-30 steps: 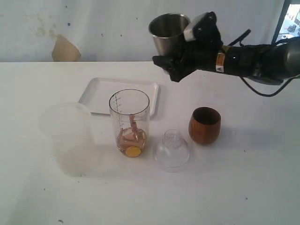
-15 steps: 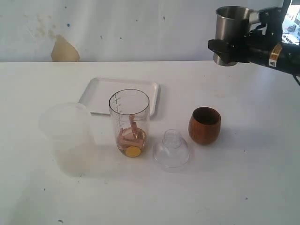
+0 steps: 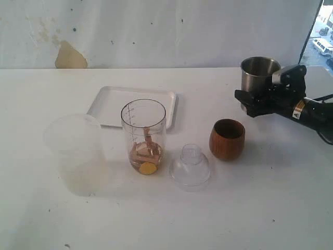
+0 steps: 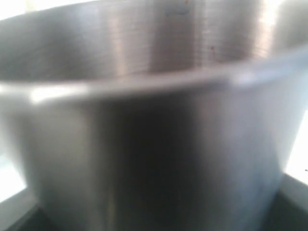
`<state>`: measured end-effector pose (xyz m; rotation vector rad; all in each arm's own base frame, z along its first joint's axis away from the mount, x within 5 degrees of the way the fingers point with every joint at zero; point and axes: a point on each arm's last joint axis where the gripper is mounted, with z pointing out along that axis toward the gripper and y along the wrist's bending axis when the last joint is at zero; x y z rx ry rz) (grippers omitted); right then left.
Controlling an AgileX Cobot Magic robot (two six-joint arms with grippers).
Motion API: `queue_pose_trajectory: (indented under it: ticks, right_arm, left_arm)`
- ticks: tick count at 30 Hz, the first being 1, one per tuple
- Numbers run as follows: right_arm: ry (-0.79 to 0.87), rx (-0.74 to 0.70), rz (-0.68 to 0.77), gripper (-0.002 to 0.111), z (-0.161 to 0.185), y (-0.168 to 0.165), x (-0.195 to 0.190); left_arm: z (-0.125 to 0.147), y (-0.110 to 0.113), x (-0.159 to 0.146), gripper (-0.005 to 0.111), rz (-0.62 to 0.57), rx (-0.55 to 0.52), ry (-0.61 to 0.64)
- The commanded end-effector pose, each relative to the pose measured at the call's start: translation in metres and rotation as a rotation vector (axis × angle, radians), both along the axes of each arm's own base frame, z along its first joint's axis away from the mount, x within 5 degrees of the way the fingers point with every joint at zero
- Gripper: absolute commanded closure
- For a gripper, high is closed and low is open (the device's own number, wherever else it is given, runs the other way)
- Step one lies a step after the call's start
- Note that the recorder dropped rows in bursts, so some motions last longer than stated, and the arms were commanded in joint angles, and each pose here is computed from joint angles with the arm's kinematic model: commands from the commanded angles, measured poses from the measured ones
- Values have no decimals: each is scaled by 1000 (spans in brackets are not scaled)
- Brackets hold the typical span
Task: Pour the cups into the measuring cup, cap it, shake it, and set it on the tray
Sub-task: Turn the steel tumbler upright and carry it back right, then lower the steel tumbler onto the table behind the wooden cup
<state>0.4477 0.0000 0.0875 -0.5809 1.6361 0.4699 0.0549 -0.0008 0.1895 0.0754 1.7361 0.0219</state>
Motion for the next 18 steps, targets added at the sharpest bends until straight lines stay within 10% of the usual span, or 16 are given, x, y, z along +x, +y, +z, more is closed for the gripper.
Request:
queue_pose_trajectory:
  ticks: [1,18]
  right_arm:
    - [-87,98,-34,108,-1,-4,1]
    - [-73,85,-46,108,-25,-4,-1]
  left_arm:
    - [1,0,0,3,1,-11,1]
    - [1,0,0,3,1,-11,1]
